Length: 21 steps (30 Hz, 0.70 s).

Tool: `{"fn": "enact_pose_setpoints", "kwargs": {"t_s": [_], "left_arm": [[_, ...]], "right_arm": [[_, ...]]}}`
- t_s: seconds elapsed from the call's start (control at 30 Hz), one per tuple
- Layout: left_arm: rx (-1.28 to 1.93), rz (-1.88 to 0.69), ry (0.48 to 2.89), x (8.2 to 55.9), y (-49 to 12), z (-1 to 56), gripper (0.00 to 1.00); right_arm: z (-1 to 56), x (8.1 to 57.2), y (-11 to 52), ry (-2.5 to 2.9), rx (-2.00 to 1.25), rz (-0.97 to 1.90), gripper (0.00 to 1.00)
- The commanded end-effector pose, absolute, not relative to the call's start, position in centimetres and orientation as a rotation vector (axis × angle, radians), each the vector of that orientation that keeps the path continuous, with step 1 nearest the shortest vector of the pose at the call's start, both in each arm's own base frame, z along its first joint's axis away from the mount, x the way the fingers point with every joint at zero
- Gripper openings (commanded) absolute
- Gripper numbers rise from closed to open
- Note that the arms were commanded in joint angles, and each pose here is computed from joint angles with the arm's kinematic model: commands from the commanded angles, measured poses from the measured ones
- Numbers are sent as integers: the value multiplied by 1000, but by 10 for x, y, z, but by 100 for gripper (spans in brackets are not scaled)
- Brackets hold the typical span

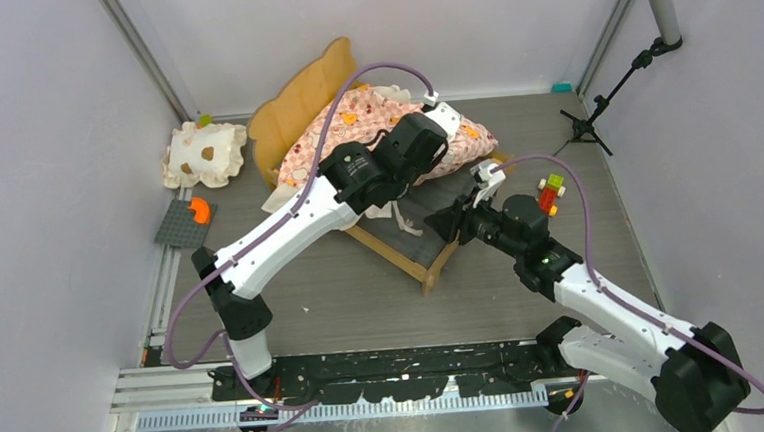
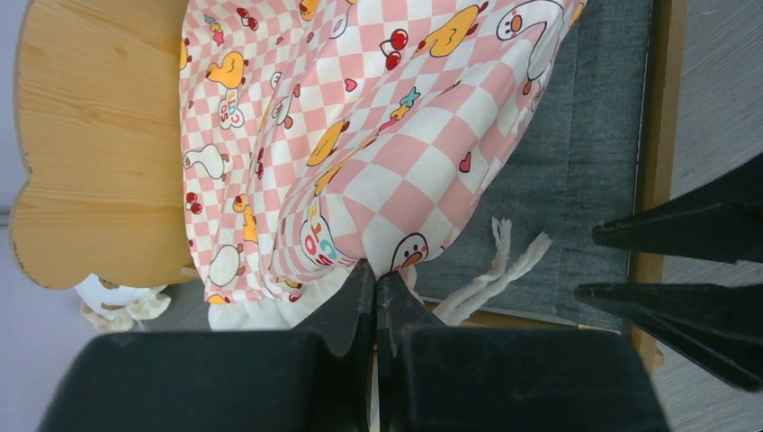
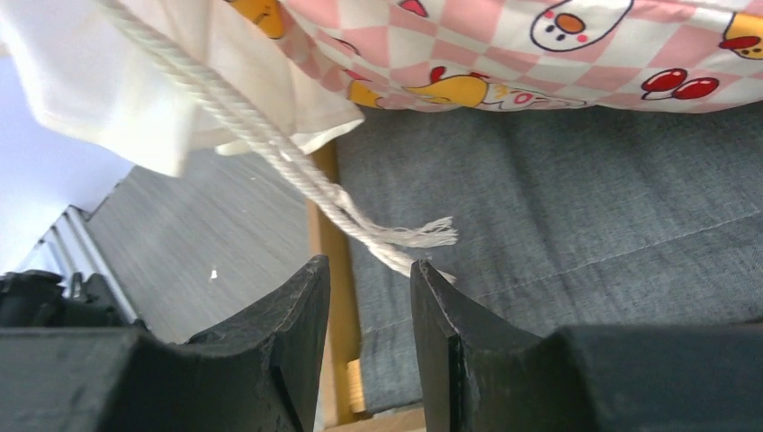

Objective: Set up the pet bed
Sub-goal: Cross the ropes on the bed frame.

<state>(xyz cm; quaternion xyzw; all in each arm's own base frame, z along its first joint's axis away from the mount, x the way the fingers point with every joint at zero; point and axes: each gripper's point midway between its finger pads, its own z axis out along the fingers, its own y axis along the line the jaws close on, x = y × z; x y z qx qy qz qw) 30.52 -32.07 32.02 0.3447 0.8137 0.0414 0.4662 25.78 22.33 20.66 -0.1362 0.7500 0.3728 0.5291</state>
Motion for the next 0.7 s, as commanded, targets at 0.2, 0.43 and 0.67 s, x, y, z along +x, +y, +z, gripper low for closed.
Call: {"fn": "enact_pose_setpoints", "kwargs": {"t_s": [0.2, 0.43, 0.67], "left_arm": [[876, 63, 1964, 303, -322, 336, 0], [880, 55, 1965, 302, -323, 336, 0], [882, 57, 1964, 302, -323, 337, 0]], "right_arm": [[226, 294, 246, 1589, -368, 819, 43], [246, 296, 258, 1476, -342, 880, 42], [258, 278, 278, 1388, -478, 992, 44]]}}
